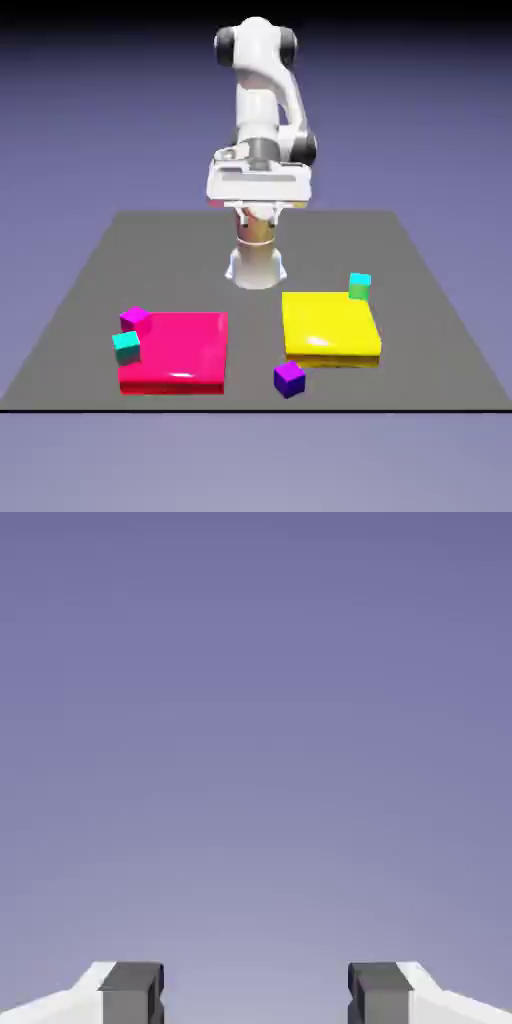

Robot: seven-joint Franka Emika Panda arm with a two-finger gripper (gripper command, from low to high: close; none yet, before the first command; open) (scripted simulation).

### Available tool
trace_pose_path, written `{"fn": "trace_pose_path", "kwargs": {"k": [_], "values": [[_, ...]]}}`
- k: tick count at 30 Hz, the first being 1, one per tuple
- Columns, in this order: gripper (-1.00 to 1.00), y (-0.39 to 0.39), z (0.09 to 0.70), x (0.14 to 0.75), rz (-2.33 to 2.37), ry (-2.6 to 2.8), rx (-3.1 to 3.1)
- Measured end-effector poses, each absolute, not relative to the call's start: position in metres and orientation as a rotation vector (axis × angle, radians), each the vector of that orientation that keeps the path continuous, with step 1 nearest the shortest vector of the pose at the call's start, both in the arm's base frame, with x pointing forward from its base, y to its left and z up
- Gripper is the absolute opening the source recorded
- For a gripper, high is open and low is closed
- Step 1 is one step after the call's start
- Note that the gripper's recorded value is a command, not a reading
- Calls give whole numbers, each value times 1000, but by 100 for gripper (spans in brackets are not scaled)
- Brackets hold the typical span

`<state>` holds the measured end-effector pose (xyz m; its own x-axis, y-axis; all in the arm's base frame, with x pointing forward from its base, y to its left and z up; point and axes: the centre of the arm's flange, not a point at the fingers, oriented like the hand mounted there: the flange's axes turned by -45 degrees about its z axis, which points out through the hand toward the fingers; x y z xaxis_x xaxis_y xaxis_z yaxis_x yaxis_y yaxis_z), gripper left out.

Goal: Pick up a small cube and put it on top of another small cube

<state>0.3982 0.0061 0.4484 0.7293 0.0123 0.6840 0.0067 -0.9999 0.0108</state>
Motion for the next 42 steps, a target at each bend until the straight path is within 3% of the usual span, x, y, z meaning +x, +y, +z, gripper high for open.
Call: {"fn": "trace_pose_path", "kwargs": {"k": [12, 25, 31, 32, 34, 39, 42], "values": [[0, 19, 326, 468, 501, -715, 3064], [0, 46, 196, 501, -260, -1542, 2837], [0, 54, 133, 498, -291, -1575, 2820], [-100, 56, 122, 496, -291, -1574, 2819], [-100, 56, 122, 496, -291, -1574, 2820], [-100, 36, 193, 502, -288, -1605, 2799], [-100, -75, 218, 490, -268, -1916, 2571]]}}
